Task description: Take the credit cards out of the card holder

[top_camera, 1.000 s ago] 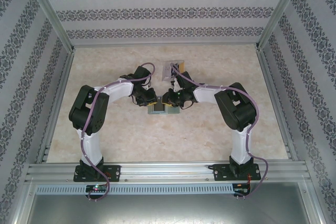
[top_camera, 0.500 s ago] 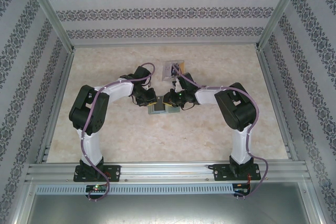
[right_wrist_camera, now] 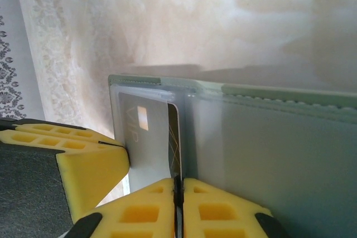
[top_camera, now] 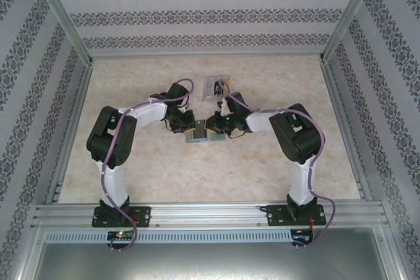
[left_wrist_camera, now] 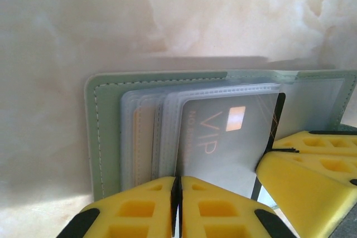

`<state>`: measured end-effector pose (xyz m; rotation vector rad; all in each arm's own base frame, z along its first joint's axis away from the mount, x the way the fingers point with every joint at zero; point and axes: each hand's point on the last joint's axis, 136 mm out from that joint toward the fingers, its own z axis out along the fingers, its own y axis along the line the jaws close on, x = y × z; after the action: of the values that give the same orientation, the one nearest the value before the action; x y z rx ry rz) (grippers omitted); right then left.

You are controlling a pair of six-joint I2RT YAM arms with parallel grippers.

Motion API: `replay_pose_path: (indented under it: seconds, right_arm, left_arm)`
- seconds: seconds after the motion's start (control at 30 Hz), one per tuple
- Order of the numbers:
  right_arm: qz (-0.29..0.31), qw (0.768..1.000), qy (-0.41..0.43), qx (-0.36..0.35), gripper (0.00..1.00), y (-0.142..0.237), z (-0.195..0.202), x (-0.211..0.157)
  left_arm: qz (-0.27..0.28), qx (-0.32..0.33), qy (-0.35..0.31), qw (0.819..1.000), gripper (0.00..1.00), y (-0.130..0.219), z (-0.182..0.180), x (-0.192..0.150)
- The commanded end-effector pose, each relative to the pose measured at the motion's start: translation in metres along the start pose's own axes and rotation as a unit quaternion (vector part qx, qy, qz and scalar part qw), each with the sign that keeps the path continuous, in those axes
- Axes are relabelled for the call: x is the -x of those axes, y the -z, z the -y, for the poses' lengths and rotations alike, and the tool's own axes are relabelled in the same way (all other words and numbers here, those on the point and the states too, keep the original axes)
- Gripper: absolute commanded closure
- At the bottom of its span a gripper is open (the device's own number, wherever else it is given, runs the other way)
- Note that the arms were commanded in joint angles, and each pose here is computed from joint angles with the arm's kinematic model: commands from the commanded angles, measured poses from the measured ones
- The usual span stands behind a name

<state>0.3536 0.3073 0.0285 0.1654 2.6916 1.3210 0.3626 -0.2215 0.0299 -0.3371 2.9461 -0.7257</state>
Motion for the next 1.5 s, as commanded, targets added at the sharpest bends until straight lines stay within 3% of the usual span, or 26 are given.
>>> replay_pose_path:
  seconds: [0.0, 0.5, 0.87, 1.2, 1.47]
  right_arm:
    - [0.009, 1.0, 0.012, 0.019, 0.91, 0.008, -0.01, 0.003]
    - [0.032, 0.999, 0.013, -0.012, 0.93, 0.02, 0.009, 0.006]
    - [0.019, 1.0, 0.01, -0.015, 0.87, 0.014, 0.012, 0.002]
    - [0.01, 1.0, 0.011, -0.019, 0.82, 0.009, 0.014, -0.001]
    - [-0.001, 1.0, 0.012, -0.023, 0.76, 0.0, 0.015, -0.006]
  left_arm:
    - [-0.032, 0.06, 0.025, 0.997, 0.87, -0.019, -0.037, -0.013]
    - [-0.025, 0.047, 0.016, 0.998, 0.79, -0.01, -0.03, -0.01]
    - [-0.007, -0.023, -0.018, 1.0, 0.72, 0.021, 0.014, 0.0]
    - [-0.005, -0.031, -0.019, 0.999, 0.79, 0.017, 0.015, -0.001]
    - [-0.037, -0.009, -0.012, 0.999, 0.81, -0.003, 0.002, -0.011]
